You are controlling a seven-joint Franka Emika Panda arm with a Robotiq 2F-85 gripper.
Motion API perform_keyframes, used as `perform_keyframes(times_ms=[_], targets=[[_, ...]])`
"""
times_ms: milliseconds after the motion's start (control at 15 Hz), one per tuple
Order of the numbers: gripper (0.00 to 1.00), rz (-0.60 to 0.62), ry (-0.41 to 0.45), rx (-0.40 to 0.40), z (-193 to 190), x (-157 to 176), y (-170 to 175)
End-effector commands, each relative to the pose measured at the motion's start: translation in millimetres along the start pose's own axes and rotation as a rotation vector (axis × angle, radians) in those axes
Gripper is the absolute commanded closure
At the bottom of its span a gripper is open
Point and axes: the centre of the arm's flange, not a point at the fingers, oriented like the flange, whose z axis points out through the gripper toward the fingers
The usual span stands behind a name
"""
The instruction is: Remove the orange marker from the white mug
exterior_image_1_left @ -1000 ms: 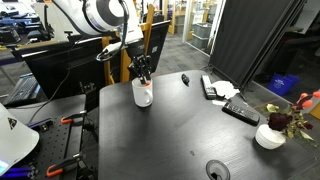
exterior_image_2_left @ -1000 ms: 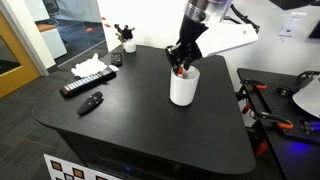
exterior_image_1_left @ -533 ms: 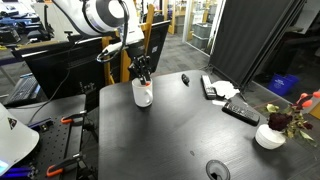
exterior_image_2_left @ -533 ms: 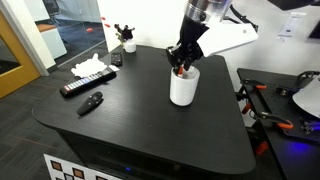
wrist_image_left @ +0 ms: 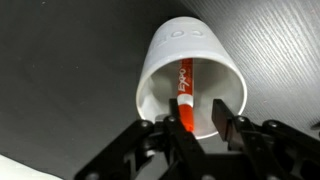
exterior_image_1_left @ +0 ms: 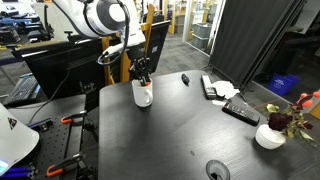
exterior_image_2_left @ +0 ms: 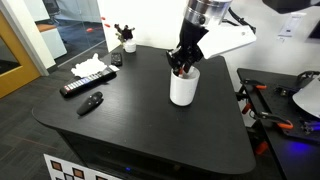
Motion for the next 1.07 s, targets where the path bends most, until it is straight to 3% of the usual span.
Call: perform_keyframes(times_ms=[0,600,667,733,867,1000], targets=[[0.59,-0.033,-0.009,0.038,8.7,4.0,2.8],[0.63,-0.068,0.016,0.042,10.1,2.1,5.5],[0.86,-0.075,0.02,0.042,9.4,0.4,5.3],[0.87,-0.081,0.024,0.04,8.8,-1.2,5.0],[1.0,-0.101,0.036,0.04,6.4,-5.2,5.5],[0.95,-0.12,0.049,0.033,3.1,-11.4,7.1]])
